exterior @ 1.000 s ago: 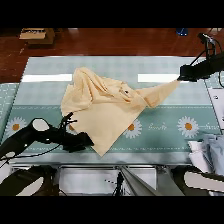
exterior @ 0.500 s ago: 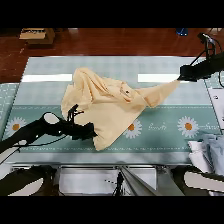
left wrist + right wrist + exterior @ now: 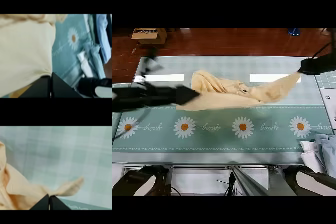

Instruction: Fold the shirts.

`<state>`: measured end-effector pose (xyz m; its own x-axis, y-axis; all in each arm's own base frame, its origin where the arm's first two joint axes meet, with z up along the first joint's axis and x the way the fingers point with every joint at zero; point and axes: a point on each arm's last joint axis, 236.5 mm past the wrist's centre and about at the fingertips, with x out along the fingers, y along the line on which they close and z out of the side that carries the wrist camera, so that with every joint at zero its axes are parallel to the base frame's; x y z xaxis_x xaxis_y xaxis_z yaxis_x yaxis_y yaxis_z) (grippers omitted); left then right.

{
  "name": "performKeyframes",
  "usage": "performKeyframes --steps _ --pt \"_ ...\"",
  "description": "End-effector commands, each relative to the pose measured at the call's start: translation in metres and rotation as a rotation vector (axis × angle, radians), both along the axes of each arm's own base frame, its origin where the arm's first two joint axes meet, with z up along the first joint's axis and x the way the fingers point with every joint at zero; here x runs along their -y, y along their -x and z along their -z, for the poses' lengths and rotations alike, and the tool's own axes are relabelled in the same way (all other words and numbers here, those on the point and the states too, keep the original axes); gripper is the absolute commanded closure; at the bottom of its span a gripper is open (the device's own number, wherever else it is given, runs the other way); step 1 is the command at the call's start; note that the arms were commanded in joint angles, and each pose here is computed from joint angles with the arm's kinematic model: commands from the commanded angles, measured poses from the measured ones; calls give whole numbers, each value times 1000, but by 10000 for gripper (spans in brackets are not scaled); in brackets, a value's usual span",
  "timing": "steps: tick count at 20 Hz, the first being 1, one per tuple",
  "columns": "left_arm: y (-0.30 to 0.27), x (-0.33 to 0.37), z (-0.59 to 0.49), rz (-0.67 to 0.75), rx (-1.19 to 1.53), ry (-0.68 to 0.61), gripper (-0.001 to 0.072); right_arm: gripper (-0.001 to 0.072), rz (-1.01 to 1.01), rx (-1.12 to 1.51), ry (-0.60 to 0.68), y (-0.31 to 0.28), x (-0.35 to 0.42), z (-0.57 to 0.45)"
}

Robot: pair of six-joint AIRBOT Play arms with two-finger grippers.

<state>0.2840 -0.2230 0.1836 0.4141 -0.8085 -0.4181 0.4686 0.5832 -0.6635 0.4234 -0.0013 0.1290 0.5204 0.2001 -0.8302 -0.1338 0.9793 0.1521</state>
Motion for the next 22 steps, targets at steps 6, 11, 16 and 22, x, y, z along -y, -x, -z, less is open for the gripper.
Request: performKeyframes --steps 6,11,16,22 --pt "81 -137 -275 -562 839 -250 691 685 196 849 -44 78 2 -269" --pt "140 -107 -342 -528 1041 -195 691 685 239 1118 -32 174 -1 -350" --pt "192 -90 -380 -519 1195 -202 691 685 303 1344 31 250 8 -424" --pt "171 -83 -334 -463 889 -132 691 685 344 1396 107 269 19 -453"
